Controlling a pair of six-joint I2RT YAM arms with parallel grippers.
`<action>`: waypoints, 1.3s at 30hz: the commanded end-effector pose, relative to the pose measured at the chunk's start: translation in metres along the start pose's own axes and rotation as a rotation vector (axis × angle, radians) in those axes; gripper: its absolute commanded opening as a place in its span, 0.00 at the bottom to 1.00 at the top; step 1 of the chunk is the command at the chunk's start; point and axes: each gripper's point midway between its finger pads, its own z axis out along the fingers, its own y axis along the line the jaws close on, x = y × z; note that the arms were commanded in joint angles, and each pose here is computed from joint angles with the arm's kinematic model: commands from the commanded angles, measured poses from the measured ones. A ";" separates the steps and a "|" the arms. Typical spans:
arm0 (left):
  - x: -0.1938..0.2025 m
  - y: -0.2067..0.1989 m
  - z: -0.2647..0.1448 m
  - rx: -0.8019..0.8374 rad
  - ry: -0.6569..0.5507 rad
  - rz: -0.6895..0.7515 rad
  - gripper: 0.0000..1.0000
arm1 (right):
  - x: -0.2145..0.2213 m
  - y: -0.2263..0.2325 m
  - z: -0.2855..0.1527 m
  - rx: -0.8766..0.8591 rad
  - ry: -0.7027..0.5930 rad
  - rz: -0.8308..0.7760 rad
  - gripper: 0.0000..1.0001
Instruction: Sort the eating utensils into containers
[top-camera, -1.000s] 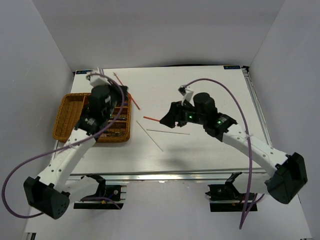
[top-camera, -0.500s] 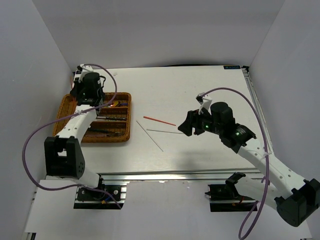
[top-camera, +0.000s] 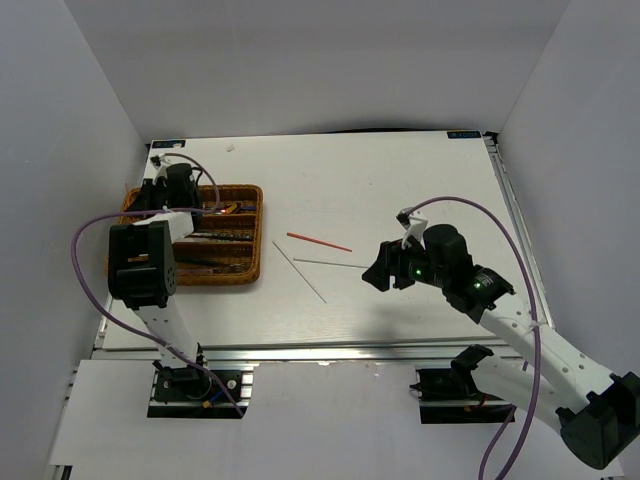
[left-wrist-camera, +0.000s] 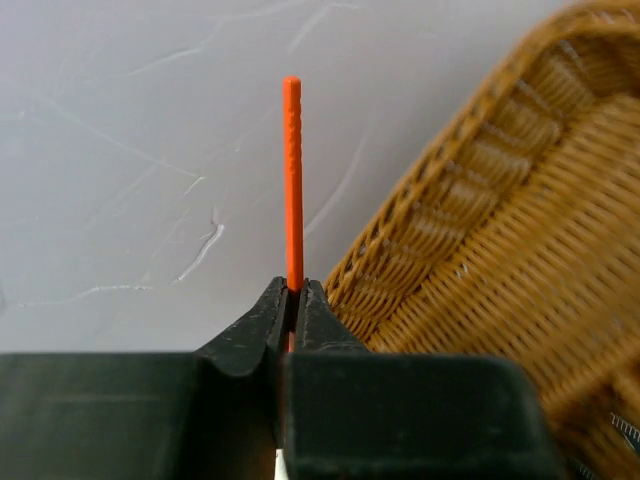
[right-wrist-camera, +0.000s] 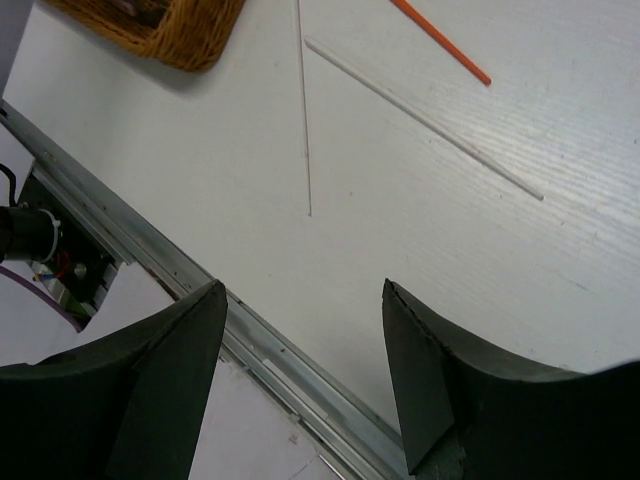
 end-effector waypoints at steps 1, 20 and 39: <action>-0.014 0.019 0.002 -0.035 -0.023 -0.138 0.13 | -0.007 0.002 -0.001 -0.016 -0.071 0.018 0.69; 0.001 0.013 -0.004 0.029 -0.013 -0.236 0.64 | -0.005 -0.004 0.017 -0.005 -0.018 0.003 0.69; 0.049 0.046 -0.143 0.770 0.133 -0.769 0.98 | 0.018 0.020 0.162 0.181 0.328 -0.277 0.66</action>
